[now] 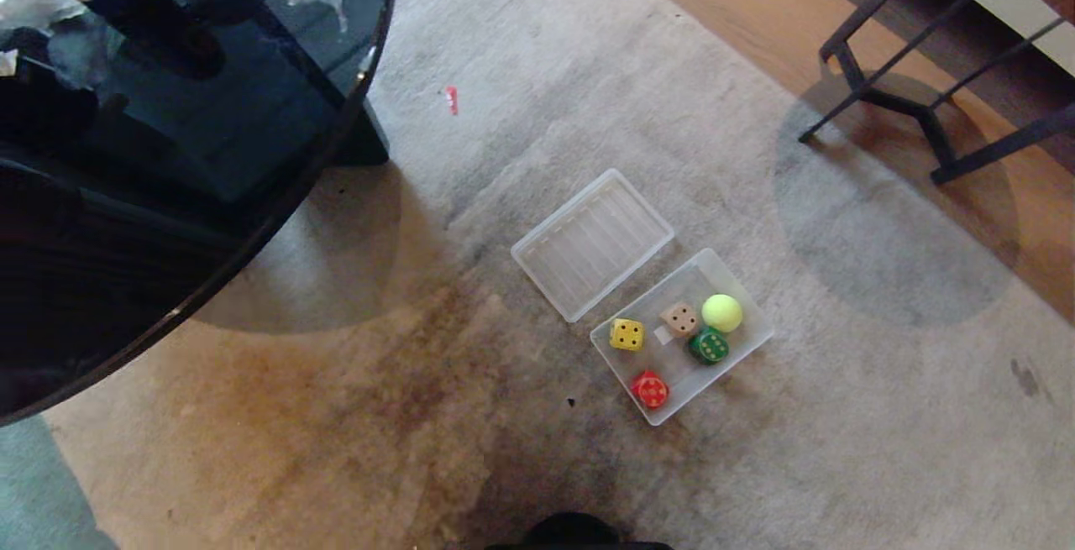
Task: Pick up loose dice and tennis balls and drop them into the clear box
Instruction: Put the ball in the box
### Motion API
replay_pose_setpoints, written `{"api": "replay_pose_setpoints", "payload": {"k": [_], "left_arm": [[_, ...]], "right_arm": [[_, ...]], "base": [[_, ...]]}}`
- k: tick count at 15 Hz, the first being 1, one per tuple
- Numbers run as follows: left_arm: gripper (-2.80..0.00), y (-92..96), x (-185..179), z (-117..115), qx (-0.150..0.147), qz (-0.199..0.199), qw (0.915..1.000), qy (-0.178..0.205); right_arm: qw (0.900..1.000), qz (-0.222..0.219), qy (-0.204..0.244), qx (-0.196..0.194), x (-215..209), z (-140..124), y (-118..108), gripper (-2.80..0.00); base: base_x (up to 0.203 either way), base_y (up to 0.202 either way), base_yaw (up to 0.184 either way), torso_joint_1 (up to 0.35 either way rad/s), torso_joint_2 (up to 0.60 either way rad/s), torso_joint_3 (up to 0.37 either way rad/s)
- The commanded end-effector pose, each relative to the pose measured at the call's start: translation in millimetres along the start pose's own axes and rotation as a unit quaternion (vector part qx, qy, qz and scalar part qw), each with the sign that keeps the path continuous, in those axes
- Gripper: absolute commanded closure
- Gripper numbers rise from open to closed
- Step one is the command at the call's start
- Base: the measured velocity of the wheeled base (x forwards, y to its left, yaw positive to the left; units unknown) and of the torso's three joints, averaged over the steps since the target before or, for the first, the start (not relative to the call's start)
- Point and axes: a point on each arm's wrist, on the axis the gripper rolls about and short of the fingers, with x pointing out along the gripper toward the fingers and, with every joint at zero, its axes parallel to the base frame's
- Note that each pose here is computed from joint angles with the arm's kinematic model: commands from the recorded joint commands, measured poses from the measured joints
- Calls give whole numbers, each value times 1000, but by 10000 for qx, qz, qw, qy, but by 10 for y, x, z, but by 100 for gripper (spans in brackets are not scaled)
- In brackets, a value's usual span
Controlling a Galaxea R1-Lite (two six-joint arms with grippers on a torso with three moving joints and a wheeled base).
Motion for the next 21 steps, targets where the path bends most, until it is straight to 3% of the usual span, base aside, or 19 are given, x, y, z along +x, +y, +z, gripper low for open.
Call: {"api": "replay_pose_setpoints", "payload": {"k": [1,9,11,12,13,17,19,21], "left_arm": [[0,0,0,0,-2,3,10000,0],[0,0,0,0,-2,3,10000,0],[0,0,0,0,3,3,10000,0],[0,0,0,0,-2,3,10000,0],[0,0,0,0,-2,3,10000,0],[0,0,0,0,-2,3,10000,0],[0,0,0,0,-2,3,10000,0],[0,0,0,0,-2,3,10000,0]], "right_arm": [[10000,2,10,-3,2,-8,0,0],[10000,11,26,-33,1,-8,1,0],[9999,23,-147,-19,-61,183,-9,0],[9998,40,-200,8,-114,407,-20,0],[9999,68,-76,45,-123,601,-30,0],[9993,164,196,277,-71,800,-39,0],[9970,212,558,488,219,1010,-51,0],[9894,224,1260,691,799,1167,-64,0]], "base": [[-2,1,82,2,-1,10],[0,0,0,0,0,0],[0,0,0,0,0,0],[0,0,0,0,0,0],[0,0,0,0,0,0],[0,0,0,0,0,0],[0,0,0,0,0,0],[0,0,0,0,0,0]]}}
